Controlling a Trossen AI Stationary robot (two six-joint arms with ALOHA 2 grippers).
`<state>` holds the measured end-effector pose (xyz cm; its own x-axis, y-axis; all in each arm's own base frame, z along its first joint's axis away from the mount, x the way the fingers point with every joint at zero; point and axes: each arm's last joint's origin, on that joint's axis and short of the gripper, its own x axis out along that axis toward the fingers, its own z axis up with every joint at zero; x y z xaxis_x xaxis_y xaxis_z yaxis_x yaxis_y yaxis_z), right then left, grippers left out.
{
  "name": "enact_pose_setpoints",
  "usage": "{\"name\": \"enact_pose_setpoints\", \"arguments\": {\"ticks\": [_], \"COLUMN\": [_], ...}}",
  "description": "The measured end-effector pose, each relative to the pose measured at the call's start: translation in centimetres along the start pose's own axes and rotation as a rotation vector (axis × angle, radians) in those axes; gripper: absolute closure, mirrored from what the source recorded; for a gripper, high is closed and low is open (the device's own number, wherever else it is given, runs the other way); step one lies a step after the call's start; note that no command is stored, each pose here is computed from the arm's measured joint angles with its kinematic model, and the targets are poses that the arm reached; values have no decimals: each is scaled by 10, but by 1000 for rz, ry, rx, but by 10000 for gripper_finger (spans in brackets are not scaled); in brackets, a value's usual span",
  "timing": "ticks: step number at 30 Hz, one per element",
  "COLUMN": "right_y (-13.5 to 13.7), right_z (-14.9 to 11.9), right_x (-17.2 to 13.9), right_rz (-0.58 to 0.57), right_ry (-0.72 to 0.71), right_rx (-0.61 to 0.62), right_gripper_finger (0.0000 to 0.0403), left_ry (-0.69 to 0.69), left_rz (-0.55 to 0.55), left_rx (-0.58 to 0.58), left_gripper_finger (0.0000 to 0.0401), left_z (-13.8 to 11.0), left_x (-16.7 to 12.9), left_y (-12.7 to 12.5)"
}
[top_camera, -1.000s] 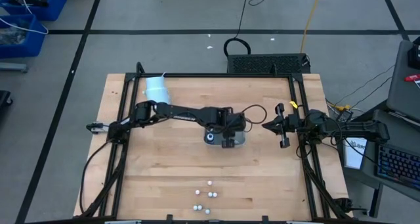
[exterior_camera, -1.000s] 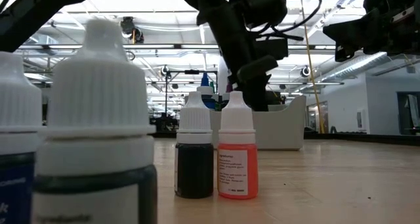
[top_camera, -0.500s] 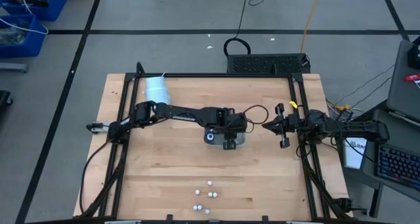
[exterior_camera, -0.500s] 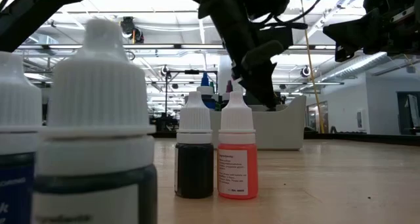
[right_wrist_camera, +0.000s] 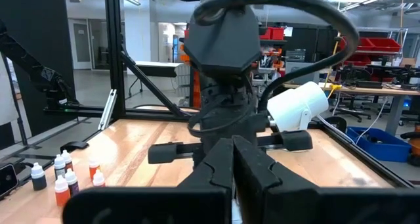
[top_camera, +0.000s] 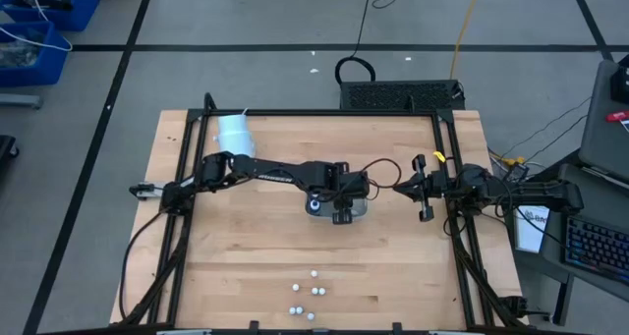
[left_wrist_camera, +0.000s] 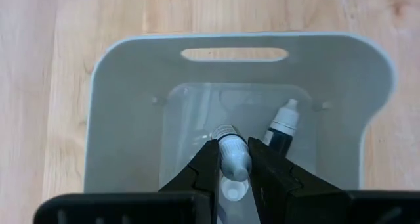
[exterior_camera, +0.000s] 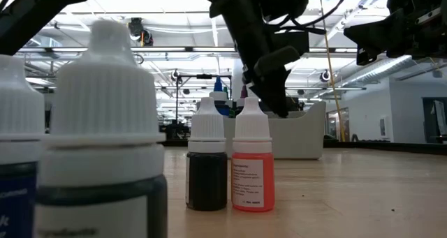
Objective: Pick & Place food coloring
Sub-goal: Put the small black food coloring bottle into the bin
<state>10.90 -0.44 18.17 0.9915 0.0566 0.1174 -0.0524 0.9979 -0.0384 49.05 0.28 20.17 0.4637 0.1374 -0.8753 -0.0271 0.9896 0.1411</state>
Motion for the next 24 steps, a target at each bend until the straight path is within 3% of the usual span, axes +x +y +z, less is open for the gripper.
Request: {"name": "enact_pose_setpoints", "arguments": {"ticks": [10,16,24], "right_y": [0,0,0], "right_z": [0,0,-2], "right_x": [0,0,1], "right_rz": [0,0,1], "right_ry": [0,2,16], "right_rx": [-5,-6,-6], "right_gripper_finger": [403,403,403], "left_ry": [-22,19,38], "left_rz": [4,-2,-10], "left_rx": [24,59,57], "left_gripper_finger": [339,339,330], "left_z": [2,-4,-7], "left_x": [0,22,30], "left_y": [0,-3,-4]}}
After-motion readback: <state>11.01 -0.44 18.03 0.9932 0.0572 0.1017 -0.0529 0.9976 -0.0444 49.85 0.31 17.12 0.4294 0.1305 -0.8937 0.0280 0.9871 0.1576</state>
